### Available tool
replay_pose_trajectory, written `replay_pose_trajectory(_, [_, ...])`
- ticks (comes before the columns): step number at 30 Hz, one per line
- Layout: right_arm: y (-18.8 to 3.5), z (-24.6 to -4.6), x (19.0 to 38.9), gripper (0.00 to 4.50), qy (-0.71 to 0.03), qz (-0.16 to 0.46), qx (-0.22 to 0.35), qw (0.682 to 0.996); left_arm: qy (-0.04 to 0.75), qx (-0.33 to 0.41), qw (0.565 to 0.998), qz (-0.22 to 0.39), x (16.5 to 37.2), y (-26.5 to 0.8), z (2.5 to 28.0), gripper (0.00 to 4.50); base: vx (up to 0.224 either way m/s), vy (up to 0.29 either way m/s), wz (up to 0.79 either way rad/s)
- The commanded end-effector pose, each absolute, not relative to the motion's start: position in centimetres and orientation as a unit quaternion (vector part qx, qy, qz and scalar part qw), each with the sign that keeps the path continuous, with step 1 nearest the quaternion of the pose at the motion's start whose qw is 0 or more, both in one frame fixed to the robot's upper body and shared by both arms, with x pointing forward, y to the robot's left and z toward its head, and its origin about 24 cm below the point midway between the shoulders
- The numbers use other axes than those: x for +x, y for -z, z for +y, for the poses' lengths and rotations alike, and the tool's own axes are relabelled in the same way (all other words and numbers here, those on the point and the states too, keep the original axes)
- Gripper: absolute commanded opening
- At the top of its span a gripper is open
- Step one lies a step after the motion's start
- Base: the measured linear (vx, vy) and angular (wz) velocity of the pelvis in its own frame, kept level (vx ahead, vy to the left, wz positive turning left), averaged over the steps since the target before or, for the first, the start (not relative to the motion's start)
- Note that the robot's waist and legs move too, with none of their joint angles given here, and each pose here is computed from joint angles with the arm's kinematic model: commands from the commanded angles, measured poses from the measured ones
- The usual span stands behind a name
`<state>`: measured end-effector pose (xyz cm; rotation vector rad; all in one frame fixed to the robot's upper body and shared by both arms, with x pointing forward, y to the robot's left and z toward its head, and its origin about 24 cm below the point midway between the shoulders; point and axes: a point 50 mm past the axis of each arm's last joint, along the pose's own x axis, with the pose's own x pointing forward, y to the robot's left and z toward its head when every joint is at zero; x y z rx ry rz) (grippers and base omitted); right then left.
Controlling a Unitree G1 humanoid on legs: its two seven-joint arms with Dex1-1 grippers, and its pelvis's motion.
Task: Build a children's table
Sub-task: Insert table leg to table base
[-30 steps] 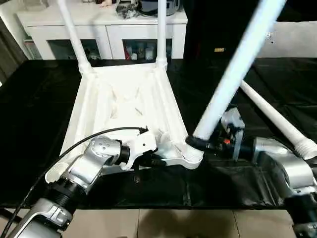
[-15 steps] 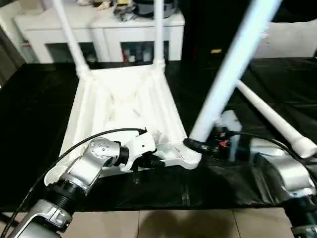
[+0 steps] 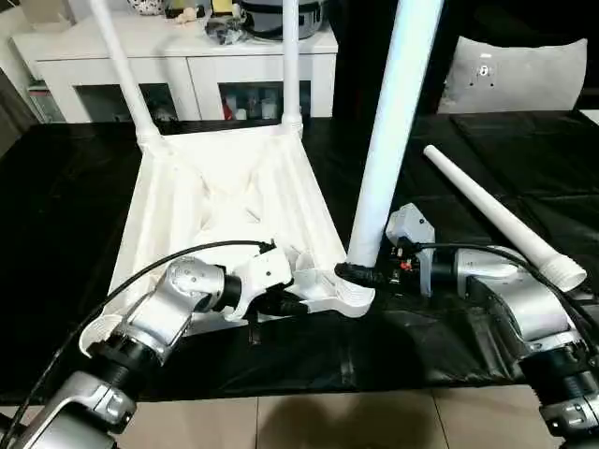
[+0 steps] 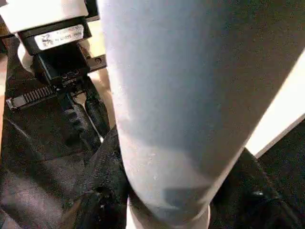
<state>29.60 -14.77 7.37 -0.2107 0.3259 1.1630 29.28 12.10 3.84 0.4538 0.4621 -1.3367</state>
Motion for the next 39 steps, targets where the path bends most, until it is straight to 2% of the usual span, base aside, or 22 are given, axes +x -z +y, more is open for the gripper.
replay_pose_trajectory(1, [-2.9,-16.1,28.3,1.87,-0.503,0.259,-0.100,0.819,0.590,0.221,0.749,0.204,30.1,-4.8,13.0,0.00,0.000,0.000,0.00])
replay_pose_trajectory(3, [-2.8,-16.1,28.8,1.87,-0.462,0.255,-0.093,0.844,0.581,0.205,0.759,0.209,30.0,-4.8,13.1,0.00,0.000,0.000,0.00])
replay_pose_trajectory(5, [-2.3,-16.1,29.7,1.87,-0.379,0.257,-0.084,0.885,0.551,0.179,0.786,0.215,30.0,-4.7,12.9,0.00,0.000,0.000,0.00])
replay_pose_trajectory(7, [-2.2,-16.1,29.8,1.87,-0.364,0.259,-0.082,0.891,0.542,0.171,0.794,0.216,30.0,-4.7,12.8,0.00,0.000,0.000,0.00])
replay_pose_trajectory(13, [-1.1,-15.1,31.1,1.87,-0.257,0.273,-0.071,0.924,0.473,0.125,0.844,0.219,29.9,-4.6,10.4,0.00,0.000,0.000,0.00])
replay_pose_trajectory(16, [-0.6,-13.6,32.6,1.87,-0.181,0.292,-0.056,0.938,0.436,0.102,0.874,0.189,30.0,-5.7,6.7,0.00,0.000,0.000,0.00])
replay_pose_trajectory(18, [-0.6,-13.6,32.6,1.87,-0.179,0.292,-0.055,0.938,0.436,0.102,0.874,0.188,30.0,-5.8,6.5,0.00,0.000,0.000,0.00])
replay_pose_trajectory(19, [-0.6,-12.9,33.1,1.87,-0.169,0.295,-0.051,0.939,0.444,0.112,0.872,0.173,29.8,-6.3,5.2,0.00,0.000,0.000,0.00])
replay_pose_trajectory(21, [-0.6,-12.6,33.3,1.87,-0.166,0.297,-0.052,0.939,0.445,0.131,0.870,0.170,29.7,-6.3,4.9,0.00,0.068,-0.062,0.02])
replay_pose_trajectory(28, [-0.8,-11.9,33.9,1.87,-0.164,0.287,-0.057,0.942,0.412,0.154,0.880,0.182,30.0,-5.9,6.1,0.00,0.079,-0.027,-0.10])
replay_pose_trajectory(29, [-0.7,-11.8,34.0,2.22,-0.162,0.287,-0.043,0.943,0.408,0.156,0.881,0.181,30.0,-6.0,6.1,0.00,0.107,-0.014,-0.15])
replay_pose_trajectory(31, [-0.7,-11.9,34.1,2.57,-0.160,0.284,-0.037,0.945,0.409,0.156,0.881,0.179,30.0,-6.0,6.1,0.00,0.115,0.044,-0.31])
replay_pose_trajectory(39, [-1.5,-12.3,34.3,3.21,-0.186,0.244,-0.036,0.951,0.397,0.170,0.883,0.185,30.7,-5.7,7.5,0.00,0.038,0.005,0.09])
